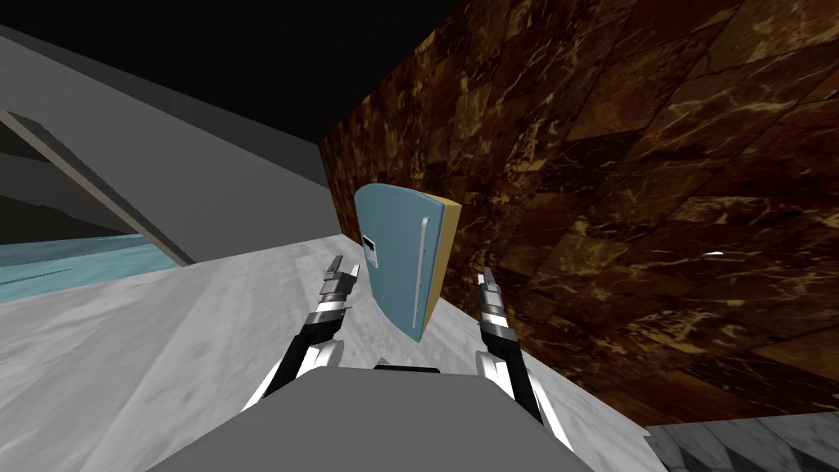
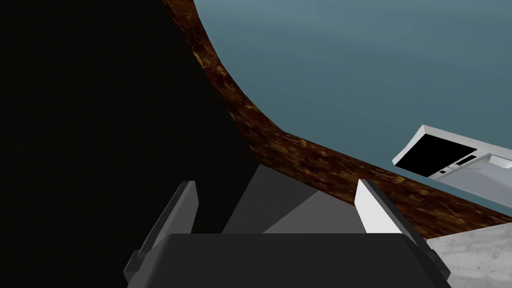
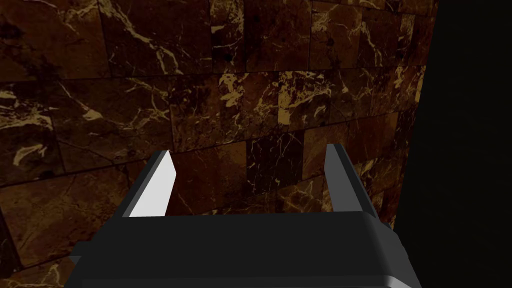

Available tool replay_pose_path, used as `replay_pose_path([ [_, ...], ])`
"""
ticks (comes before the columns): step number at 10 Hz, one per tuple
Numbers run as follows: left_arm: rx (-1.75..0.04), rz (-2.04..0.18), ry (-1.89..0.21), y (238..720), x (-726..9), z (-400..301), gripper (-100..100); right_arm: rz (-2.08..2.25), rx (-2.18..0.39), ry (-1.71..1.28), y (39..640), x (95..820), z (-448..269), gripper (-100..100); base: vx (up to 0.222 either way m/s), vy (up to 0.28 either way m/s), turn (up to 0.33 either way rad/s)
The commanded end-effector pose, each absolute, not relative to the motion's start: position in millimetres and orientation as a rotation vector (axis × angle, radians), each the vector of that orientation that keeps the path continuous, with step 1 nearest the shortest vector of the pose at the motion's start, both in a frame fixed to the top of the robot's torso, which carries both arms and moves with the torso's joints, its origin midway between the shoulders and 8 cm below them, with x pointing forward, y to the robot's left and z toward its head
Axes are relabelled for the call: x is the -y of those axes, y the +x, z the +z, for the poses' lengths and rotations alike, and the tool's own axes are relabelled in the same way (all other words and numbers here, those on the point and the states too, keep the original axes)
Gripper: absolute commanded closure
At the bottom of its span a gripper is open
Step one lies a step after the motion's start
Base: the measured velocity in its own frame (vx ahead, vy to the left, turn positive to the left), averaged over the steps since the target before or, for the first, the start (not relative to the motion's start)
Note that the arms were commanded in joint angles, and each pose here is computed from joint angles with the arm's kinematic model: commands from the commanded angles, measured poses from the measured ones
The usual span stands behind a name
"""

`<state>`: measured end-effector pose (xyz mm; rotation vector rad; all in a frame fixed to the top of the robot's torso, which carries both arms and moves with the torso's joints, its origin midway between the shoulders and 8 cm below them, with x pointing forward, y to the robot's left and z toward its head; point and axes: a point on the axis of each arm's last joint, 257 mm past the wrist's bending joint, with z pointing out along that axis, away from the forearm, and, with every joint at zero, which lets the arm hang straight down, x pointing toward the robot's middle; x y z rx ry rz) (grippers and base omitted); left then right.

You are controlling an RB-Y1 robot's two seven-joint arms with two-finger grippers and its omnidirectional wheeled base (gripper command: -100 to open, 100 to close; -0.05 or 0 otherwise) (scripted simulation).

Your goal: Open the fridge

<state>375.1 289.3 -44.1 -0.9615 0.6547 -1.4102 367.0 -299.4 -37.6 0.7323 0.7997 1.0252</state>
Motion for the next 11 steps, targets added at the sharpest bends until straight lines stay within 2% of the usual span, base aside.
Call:
replay_pose_path([
  [1,-0.655,-1.41,-0.961,375.1,-289.3,-44.1,0,1.025,-0.8,0.732,367.0,299.4,-37.6,0,0.0,0.0,0.0],
  [9,-0.654,-1.41,-0.961,375.0,-289.3,-43.9,0,1.025,-0.799,0.732,366.9,299.4,-37.4,0,0.0,0.0,0.0],
  [10,-0.686,-1.408,-0.947,375.0,-290.1,-44.5,-100,1.025,-0.799,0.732,366.9,299.4,-37.4,0,0.015,-0.018,0.033],
  [11,-0.706,-1.407,-0.94,374.8,-291.7,-44.8,-100,1.025,-0.8,0.732,367.0,299.5,-37.7,0,0.027,-0.034,0.055],
])
